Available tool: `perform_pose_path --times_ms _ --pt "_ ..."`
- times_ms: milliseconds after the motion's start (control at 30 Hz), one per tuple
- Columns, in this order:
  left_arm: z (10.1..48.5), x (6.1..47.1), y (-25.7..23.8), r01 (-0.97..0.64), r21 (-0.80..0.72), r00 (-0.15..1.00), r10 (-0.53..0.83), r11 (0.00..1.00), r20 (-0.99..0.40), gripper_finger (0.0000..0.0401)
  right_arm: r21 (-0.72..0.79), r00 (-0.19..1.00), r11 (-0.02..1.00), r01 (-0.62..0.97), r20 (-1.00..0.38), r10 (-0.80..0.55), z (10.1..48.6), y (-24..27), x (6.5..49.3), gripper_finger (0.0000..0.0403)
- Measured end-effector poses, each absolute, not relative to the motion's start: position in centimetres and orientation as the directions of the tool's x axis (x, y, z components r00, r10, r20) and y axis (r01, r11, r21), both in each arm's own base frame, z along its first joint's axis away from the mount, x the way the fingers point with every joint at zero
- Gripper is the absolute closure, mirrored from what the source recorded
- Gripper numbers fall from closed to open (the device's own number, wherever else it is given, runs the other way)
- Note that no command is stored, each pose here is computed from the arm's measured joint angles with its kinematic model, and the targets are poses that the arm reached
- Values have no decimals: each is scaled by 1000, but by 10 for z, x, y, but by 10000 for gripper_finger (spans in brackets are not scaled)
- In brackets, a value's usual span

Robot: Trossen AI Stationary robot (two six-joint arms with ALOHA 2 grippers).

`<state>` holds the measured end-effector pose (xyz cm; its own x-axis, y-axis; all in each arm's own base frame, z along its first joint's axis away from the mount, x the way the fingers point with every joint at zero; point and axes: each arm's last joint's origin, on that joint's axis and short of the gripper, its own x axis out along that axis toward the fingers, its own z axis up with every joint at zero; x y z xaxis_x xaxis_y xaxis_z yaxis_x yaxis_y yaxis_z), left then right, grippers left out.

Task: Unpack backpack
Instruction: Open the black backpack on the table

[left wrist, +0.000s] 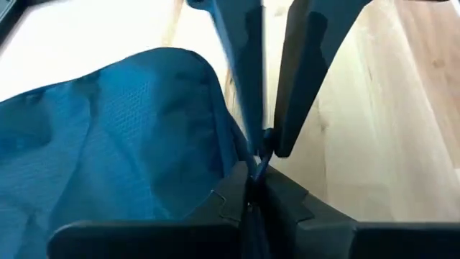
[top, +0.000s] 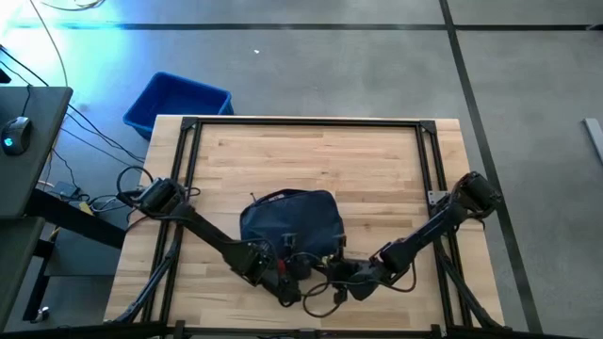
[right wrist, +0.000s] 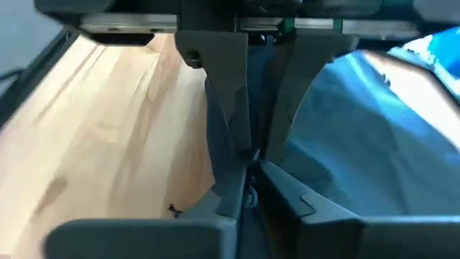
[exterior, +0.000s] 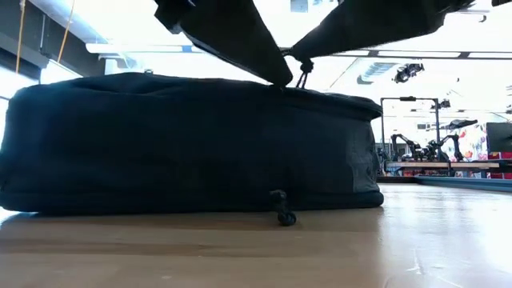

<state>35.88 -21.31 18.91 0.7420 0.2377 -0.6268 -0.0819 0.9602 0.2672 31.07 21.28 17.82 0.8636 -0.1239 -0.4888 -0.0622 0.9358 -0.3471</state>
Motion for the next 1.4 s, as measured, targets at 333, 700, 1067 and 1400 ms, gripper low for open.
perform_pose_path --times_ms 333,700,1067,1400 --pt "186 345 -222 -102 327 717 297 939 -630 400 -471 798 870 -149 -577 -176 156 206 313 200" --pt "185 334 -230 -148 361 713 352 921 -606 401 -545 785 833 -97 -557 -273 130 199 327 282" --pt "177 264 -225 -473 461 503 660 751 -558 401 -561 601 828 -6 -664 -445 137 195 303 399" --pt "171 229 -210 -536 569 325 775 624 -542 382 -305 846 951 -58 -521 -116 170 224 339 398"
